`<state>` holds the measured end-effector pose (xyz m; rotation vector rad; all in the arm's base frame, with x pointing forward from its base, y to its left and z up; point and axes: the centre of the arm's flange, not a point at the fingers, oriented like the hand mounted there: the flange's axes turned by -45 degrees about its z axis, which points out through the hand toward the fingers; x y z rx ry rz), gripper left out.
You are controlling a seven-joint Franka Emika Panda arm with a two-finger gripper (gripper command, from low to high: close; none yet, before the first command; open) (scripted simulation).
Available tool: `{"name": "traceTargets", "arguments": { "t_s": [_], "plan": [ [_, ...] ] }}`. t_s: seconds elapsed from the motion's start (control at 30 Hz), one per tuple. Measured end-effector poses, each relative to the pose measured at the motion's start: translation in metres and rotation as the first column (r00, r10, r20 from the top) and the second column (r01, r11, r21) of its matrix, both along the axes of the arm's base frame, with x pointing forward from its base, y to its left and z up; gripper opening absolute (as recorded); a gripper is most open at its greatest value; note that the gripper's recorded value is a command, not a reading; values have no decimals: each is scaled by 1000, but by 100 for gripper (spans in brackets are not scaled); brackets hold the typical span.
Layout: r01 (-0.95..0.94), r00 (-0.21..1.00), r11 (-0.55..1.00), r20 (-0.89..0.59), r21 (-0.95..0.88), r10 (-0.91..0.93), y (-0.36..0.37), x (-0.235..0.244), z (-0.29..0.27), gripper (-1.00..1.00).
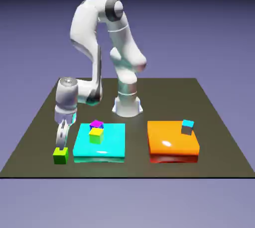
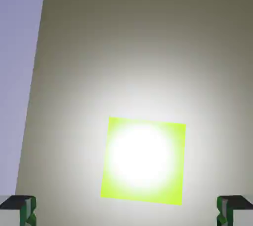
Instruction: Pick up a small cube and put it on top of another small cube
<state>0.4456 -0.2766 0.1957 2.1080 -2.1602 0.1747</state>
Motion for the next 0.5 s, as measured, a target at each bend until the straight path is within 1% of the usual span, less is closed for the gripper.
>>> {"name": "traceTargets", "arguments": {
  "t_s": [0.03, 0.2, 0.23, 0.3, 0.47, 0.5],
  "plan": [
    [0, 1000, 1000, 0, 0, 0, 0, 0, 0, 0],
    [0, 1000, 1000, 0, 0, 0, -8, 0, -69, 0],
    [0, 1000, 1000, 0, 0, 0, -8, 0, -69, -100],
    [0, 1000, 1000, 1, 0, 0, -8, 0, -69, -100],
    [0, 1000, 1000, 1, 0, 0, 0, 0, 0, -100],
    [-62, 998, 998, 10, 4, 62, 28, 15, 14, -100]
  ]
}}
